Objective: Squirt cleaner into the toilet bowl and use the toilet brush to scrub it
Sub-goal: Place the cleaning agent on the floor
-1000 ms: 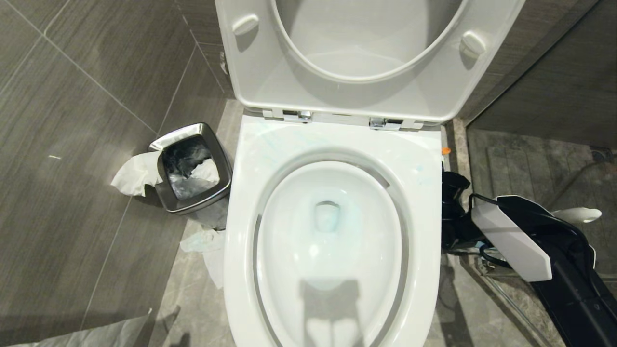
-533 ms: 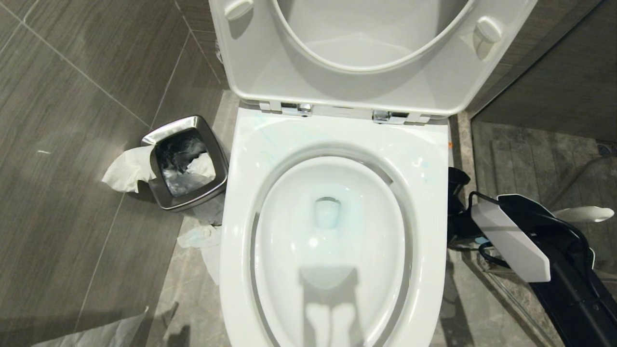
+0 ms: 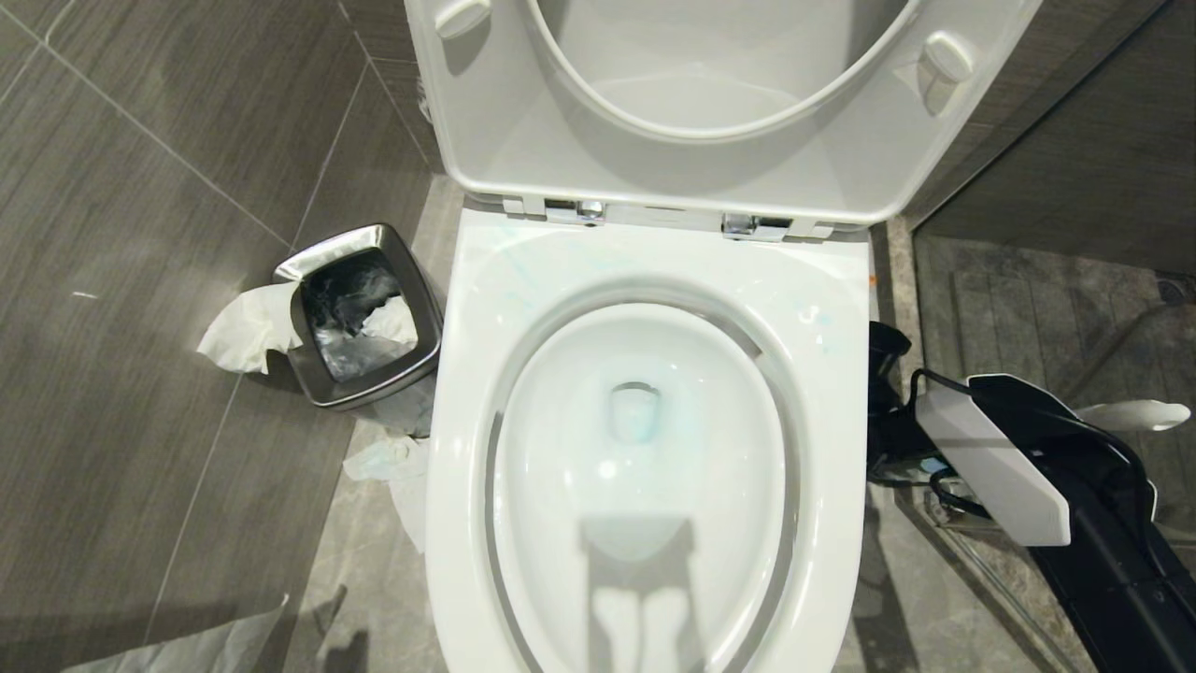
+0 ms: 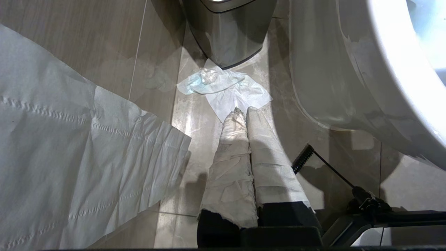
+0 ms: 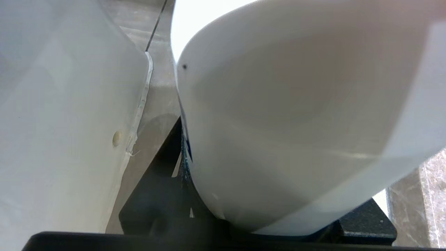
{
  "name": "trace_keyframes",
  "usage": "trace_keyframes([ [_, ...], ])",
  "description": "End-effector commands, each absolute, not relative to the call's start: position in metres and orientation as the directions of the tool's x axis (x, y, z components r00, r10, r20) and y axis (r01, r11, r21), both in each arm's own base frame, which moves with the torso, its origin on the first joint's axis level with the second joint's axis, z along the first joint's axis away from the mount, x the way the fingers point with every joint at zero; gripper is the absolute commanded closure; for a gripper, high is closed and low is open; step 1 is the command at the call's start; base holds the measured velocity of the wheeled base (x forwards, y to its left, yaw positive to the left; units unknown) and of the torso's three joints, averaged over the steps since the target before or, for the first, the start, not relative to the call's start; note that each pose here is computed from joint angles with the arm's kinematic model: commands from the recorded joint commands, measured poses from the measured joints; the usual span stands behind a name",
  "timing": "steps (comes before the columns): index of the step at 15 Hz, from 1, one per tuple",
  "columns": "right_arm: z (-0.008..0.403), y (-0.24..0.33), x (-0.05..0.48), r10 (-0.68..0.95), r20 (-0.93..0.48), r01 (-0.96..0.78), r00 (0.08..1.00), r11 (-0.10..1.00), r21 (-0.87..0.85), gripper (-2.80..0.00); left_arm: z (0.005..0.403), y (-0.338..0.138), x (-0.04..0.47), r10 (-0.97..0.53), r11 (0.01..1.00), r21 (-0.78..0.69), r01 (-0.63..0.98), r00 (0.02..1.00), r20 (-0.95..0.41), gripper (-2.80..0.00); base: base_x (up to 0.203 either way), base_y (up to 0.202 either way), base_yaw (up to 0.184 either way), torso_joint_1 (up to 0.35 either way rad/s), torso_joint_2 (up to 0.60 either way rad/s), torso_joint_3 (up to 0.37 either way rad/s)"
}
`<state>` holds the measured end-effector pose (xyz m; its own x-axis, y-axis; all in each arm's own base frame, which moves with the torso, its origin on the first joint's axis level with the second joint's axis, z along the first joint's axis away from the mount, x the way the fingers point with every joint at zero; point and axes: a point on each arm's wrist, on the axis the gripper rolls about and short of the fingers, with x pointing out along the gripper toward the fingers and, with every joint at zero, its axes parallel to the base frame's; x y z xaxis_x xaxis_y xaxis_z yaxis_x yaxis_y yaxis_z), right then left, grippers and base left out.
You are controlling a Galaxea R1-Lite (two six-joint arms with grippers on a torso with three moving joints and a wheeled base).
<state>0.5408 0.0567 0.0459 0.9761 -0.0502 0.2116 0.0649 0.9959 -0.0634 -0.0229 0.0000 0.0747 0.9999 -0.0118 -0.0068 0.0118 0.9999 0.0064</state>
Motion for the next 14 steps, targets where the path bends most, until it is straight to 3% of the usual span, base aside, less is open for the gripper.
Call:
trace_keyframes([
  [1,0.046,0.057,0.541,-0.050,0.215,0.065,0.975,0.996,-0.064,0.00,0.074,0.000,-0.023,-0.012,1.000,0.006,0.012,1.000,-0.011,0.00,0.000,0.000,0.000,0.000,0.00,0.000],
  [14,0.042,0.055,0.540,-0.060,0.237,0.081,0.970,0.994,-0.078,0.00,0.074,0.000,-0.023,-0.012,1.000,0.006,0.012,1.000,-0.010,0.00,0.000,0.000,0.000,0.000,0.00,0.000],
])
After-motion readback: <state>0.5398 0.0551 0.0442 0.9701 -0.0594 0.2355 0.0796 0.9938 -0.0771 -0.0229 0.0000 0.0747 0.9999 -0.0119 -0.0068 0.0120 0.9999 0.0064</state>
